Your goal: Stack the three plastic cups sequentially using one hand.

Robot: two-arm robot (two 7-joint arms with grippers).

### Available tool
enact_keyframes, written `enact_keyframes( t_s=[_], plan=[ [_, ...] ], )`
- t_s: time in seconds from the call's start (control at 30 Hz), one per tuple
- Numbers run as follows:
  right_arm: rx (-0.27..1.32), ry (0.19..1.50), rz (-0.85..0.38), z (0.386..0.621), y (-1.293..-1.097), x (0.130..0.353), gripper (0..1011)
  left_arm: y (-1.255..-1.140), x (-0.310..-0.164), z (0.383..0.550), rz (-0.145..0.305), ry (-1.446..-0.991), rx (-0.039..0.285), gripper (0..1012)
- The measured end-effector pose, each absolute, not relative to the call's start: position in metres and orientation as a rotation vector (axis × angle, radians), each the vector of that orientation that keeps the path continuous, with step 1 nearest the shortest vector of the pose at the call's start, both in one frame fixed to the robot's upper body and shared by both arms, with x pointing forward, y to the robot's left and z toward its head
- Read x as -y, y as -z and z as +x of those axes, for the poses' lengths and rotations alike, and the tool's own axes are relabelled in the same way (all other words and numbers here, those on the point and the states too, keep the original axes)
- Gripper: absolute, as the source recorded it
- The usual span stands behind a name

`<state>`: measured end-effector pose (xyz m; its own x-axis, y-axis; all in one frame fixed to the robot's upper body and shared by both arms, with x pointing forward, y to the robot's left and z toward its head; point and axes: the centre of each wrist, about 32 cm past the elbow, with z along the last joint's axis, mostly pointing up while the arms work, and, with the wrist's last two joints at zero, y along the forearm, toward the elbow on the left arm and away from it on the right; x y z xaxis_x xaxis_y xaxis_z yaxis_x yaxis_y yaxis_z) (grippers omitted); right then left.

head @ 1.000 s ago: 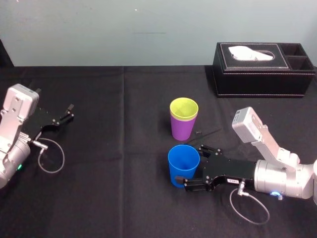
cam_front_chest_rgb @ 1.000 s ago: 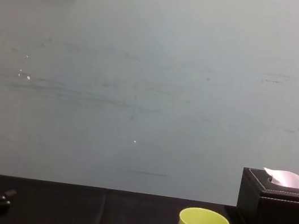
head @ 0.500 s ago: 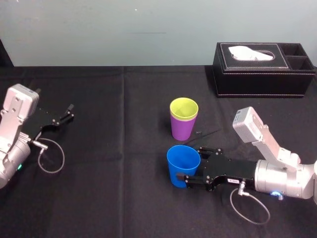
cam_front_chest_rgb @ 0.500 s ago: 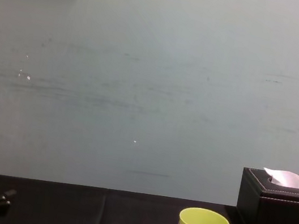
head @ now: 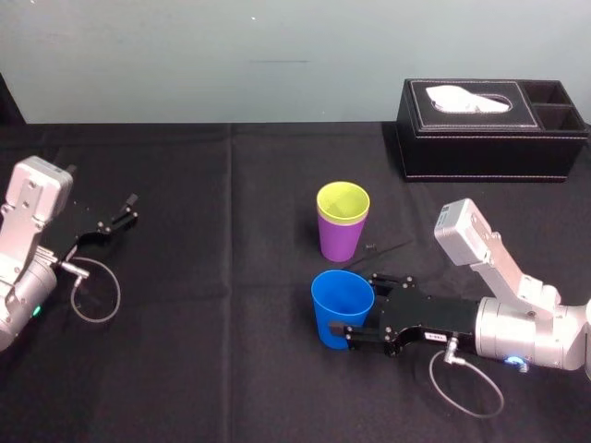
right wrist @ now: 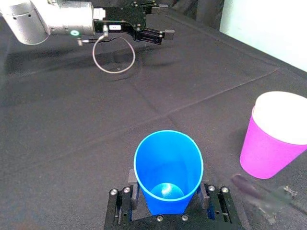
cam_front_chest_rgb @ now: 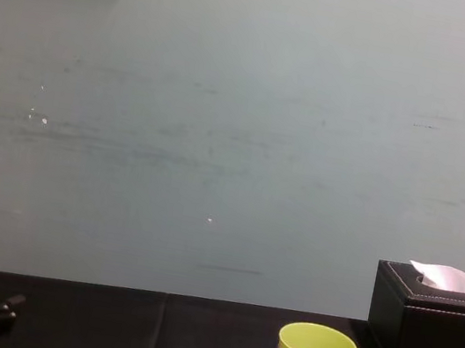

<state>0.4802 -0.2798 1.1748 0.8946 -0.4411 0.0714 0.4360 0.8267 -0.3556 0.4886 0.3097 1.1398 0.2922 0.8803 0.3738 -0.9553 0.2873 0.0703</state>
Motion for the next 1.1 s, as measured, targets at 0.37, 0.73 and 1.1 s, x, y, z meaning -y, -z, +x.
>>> enact_keyframes(
  t_s=[0.37, 0.73, 1.1],
  plan=[
    [0.001, 0.499, -0.371, 0.473, -1.189, 0.283, 713, -1.140, -0.310, 0.489, 0.305, -1.248, 0.285, 1011],
    [0.055, 0.513, -0.367, 0.464, -1.223, 0.285, 713, -1.140, -0.310, 0.489, 0.304, -1.248, 0.285, 1011],
    [0.112, 0.556, -0.345, 0.470, -1.256, 0.286, 713, -1.140, -0.310, 0.489, 0.304, -1.248, 0.285, 1011]
  ],
)
